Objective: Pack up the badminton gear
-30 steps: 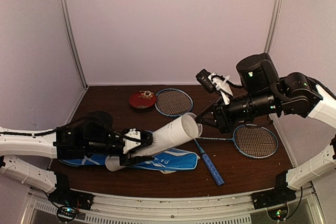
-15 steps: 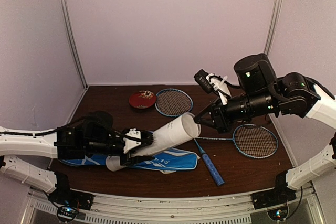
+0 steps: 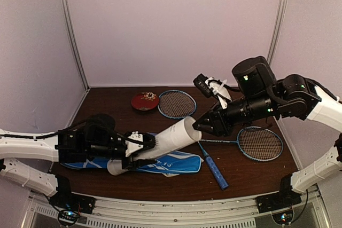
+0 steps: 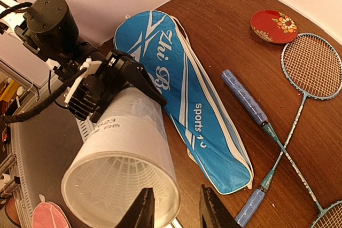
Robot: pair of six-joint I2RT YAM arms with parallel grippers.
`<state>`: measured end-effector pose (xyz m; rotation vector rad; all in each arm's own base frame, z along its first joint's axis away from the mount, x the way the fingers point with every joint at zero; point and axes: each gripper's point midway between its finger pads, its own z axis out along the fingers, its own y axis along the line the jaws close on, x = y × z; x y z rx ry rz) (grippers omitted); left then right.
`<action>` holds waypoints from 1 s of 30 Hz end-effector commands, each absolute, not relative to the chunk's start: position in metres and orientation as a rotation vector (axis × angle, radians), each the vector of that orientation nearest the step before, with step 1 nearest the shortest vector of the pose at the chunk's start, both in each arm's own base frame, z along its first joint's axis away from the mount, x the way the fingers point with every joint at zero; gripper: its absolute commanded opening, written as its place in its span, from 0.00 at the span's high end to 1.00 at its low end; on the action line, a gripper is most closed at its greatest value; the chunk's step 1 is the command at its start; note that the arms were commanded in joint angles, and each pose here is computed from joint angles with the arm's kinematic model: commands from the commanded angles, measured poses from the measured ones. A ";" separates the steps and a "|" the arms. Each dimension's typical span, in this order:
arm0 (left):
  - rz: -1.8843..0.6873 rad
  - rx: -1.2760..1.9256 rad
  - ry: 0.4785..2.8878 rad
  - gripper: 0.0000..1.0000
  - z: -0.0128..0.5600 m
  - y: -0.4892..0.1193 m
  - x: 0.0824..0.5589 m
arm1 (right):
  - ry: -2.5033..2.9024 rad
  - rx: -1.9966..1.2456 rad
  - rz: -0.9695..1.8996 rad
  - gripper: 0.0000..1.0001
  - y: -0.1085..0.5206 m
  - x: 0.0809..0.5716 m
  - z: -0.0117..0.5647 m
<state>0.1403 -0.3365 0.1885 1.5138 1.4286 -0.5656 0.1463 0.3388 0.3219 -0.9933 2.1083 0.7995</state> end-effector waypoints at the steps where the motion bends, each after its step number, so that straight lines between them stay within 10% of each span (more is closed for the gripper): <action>1: -0.649 1.417 1.231 0.59 0.242 -0.347 0.133 | 2.115 -1.045 0.831 0.68 0.350 0.140 0.310; 20: -0.563 1.299 1.471 0.58 0.241 -0.328 0.179 | 1.855 -0.756 0.978 0.29 0.290 0.172 0.395; 30: -0.241 0.782 1.904 0.56 0.280 -0.247 0.339 | 1.808 -0.673 1.027 0.07 0.279 0.183 0.394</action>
